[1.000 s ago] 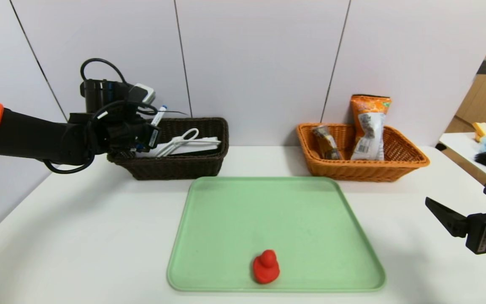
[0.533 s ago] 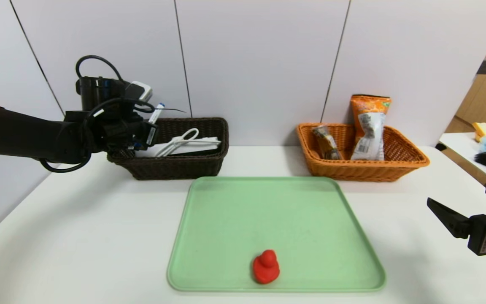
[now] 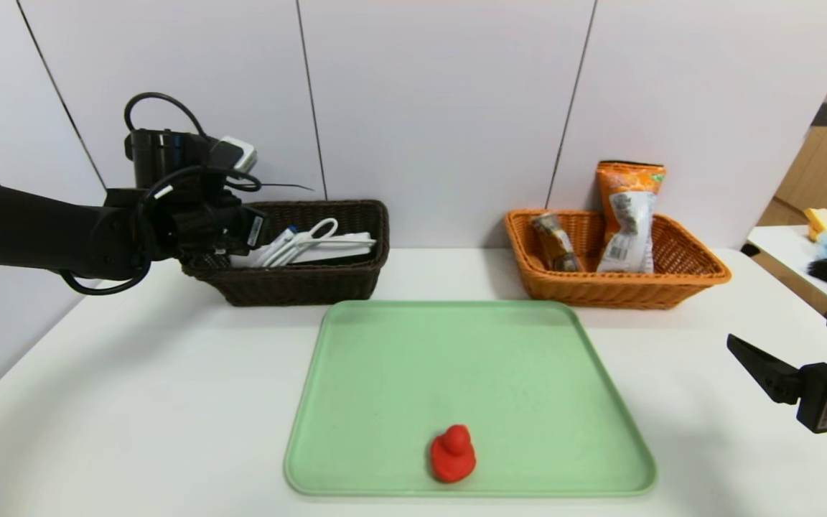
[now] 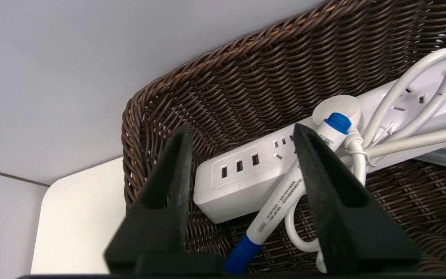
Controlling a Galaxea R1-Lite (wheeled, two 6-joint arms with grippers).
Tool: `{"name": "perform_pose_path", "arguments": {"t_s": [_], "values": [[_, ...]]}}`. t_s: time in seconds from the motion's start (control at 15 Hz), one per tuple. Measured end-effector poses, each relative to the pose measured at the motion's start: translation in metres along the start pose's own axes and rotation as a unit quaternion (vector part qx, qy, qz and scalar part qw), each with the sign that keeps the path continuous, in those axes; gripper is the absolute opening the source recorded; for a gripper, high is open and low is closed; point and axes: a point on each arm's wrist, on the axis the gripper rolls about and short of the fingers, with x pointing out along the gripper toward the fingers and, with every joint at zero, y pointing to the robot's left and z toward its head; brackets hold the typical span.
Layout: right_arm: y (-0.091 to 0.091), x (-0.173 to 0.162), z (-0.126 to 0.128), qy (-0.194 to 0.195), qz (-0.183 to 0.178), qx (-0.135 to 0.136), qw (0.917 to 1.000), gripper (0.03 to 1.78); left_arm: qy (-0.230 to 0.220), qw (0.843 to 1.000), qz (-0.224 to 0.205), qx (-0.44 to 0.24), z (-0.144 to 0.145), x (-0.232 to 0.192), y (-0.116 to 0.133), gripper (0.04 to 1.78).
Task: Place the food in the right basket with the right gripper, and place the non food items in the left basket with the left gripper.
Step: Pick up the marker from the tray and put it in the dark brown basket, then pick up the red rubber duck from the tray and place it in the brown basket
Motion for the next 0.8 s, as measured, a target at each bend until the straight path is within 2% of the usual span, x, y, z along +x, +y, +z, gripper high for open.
{"name": "perform_pose_path", "arguments": {"t_s": [0.2, 0.4, 0.6, 0.8], "values": [[0.000, -0.001, 0.000, -0.002, 0.000, 0.001, 1.0000, 1.69, -0.029, 1.000, 0.006, -0.003, 0.008, -0.006, 0.003, 1.20], [0.000, -0.002, 0.002, -0.006, 0.000, 0.002, 1.0000, 1.69, -0.066, 0.998, 0.003, -0.022, 0.025, -0.024, 0.000, 1.36], [-0.001, -0.002, 0.005, -0.012, 0.000, 0.003, 0.9999, 1.69, -0.075, 0.994, -0.042, -0.065, 0.032, -0.057, -0.027, 1.47], [-0.001, -0.001, 0.011, -0.029, -0.002, 0.006, 0.9995, 1.69, -0.058, 0.988, -0.094, -0.111, 0.021, -0.094, -0.056, 1.54]]}}
